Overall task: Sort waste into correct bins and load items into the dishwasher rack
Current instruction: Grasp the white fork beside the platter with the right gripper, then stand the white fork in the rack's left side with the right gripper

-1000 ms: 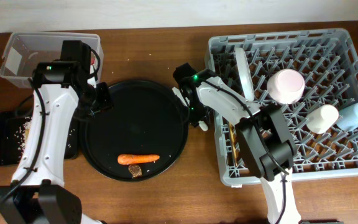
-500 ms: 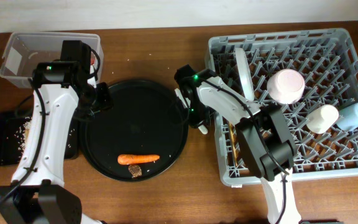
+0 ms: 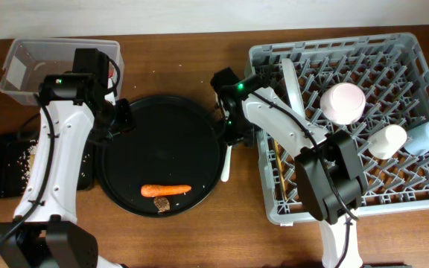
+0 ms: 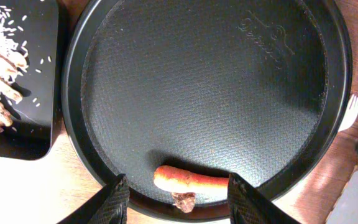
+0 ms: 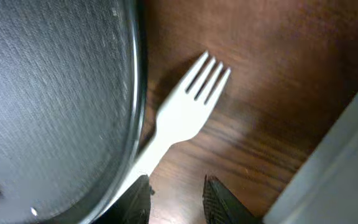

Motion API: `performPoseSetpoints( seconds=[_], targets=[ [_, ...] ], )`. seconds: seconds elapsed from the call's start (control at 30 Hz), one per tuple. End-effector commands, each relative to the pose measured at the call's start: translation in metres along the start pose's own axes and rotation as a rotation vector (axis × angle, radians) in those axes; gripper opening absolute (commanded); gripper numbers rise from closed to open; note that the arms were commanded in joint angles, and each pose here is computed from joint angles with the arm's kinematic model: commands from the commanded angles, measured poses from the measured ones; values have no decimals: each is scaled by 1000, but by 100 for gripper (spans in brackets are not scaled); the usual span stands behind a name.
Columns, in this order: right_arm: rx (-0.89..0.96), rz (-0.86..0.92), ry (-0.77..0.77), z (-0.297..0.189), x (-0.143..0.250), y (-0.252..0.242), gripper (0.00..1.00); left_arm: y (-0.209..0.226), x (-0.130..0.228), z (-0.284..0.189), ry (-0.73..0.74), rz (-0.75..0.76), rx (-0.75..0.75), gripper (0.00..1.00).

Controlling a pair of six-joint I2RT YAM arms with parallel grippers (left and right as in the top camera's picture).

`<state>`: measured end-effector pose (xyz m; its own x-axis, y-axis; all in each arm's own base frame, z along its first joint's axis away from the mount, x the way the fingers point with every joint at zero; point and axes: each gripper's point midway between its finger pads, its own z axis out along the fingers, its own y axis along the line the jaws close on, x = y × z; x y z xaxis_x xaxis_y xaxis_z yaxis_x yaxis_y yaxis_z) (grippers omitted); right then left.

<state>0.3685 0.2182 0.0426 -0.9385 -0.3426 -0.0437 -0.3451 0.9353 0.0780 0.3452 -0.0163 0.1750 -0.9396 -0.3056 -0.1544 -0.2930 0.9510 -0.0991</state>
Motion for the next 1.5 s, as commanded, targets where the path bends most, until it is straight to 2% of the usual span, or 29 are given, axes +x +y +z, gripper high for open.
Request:
performPoseSetpoints(
  seconds=[0.0, 0.07, 0.23, 0.5, 0.57, 0.67, 0.8, 0.93, 0.97, 1.03, 1.1, 1.2, 1.3, 1.47],
  targets=[
    [-7, 222, -61, 2, -14, 0, 34, 3, 0, -6, -19, 13, -9, 51],
    [10, 385, -93, 7, -22, -4, 34, 3, 0, -6, -19, 13, -9, 51],
    [56, 534, -70, 33, -21, -11, 34, 3, 0, -6, -19, 14, -9, 51],
    [87, 519, -4, 58, -7, -6, 34, 3, 0, -6, -19, 14, -9, 51],
    [96, 520, 14, 58, -2, -7, 29, 3, 0, -6, -19, 14, -9, 51],
    [104, 523, 36, 57, 3, -9, 26, 3, 0, -6, -19, 13, -9, 51],
    [128, 507, 17, 31, -2, -11, 21, 3, 0, -6, -19, 13, -9, 51],
    [120, 382, -126, -52, -12, -12, 21, 3, 0, -6, -20, 13, -9, 51],
    [111, 301, -161, -85, -5, -12, 21, 3, 0, -6, -20, 13, -9, 51],
    [107, 254, -187, -116, 7, -23, 21, 3, 0, -6, -20, 13, -9, 51],
    [135, 218, -159, -139, 26, -63, 21, 3, 0, -6, -20, 13, -9, 51],
    [125, 206, -49, -122, 49, -86, 20, 3, 0, -6, -20, 13, -9, 51],
    [107, 181, 19, -95, 63, -82, 20, 3, 0, -6, -19, 13, -9, 51],
    [82, 182, 47, -72, 71, -79, 22, 3, 0, -6, -19, 13, -9, 51]
  ],
)
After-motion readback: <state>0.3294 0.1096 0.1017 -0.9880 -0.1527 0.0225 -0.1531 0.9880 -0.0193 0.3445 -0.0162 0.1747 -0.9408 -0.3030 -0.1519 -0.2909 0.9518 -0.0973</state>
